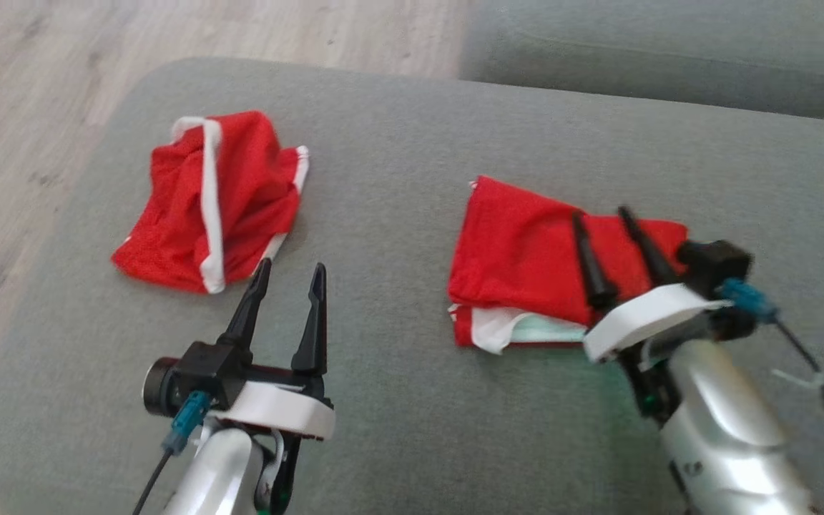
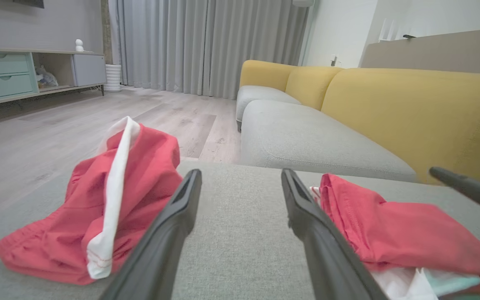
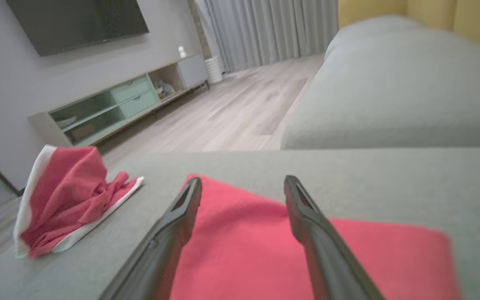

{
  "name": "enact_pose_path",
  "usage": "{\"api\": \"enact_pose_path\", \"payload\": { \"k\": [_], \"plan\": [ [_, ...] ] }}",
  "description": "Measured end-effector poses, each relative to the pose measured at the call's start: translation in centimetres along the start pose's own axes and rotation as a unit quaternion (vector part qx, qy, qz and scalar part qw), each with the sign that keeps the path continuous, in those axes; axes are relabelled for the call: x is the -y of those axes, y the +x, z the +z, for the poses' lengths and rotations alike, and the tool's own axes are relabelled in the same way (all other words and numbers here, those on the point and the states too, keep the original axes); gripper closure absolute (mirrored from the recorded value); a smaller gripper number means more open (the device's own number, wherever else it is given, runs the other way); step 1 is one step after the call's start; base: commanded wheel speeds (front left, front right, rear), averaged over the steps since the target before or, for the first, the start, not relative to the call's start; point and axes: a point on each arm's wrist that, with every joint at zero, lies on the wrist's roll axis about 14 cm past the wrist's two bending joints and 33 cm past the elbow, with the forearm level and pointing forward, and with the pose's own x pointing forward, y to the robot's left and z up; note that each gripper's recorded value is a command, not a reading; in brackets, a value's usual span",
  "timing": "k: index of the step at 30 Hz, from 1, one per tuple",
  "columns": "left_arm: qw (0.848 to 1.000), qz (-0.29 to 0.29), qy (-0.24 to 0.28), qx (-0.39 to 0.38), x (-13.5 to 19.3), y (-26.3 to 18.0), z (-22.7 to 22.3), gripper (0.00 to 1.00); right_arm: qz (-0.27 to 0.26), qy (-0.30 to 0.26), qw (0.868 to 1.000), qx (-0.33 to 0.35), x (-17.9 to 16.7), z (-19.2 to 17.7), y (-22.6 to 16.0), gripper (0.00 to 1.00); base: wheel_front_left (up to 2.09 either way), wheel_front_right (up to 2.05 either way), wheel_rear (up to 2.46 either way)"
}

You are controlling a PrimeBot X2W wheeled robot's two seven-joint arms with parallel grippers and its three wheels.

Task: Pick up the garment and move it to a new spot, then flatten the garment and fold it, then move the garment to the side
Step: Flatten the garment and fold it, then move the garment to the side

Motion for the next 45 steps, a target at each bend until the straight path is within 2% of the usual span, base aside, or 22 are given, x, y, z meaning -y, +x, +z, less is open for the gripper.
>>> {"api": "enact_pose_path", "payload": {
  "k": [5,11,18,26,38,45],
  "plan": [
    [1.000,-0.020,-0.002,-0.001,1.3,0.5,-0.2,0.00,-0.068,-0.037,0.995,0.063,4.7,3.7,-2.9,0.00,0.00,0.00,0.00],
    [0.999,-0.033,-0.007,-0.009,2.3,0.7,-0.8,0.00,-0.147,-0.067,0.984,0.077,8.7,3.5,-8.6,0.00,0.00,0.00,0.00],
    [0.999,-0.038,-0.007,-0.015,2.7,0.4,-1.3,0.00,-0.189,-0.061,0.978,0.070,9.7,2.1,-12.7,0.00,0.00,0.00,0.00],
    [0.999,-0.035,-0.011,-0.023,2.6,-0.5,-2.0,0.00,-0.199,-0.037,0.977,0.071,9.7,1.4,-14.0,0.00,0.00,0.00,0.00],
    [0.999,-0.029,-0.010,-0.020,2.3,-0.8,-1.8,0.00,-0.191,-0.030,0.978,0.075,9.3,1.6,-13.5,0.00,0.00,0.00,0.00],
    [0.999,-0.027,-0.011,-0.032,2.2,-0.6,-2.5,0.00,-0.183,-0.027,0.981,0.057,9.1,0.5,-12.6,0.00,0.00,0.00,0.00]
  ]
}}
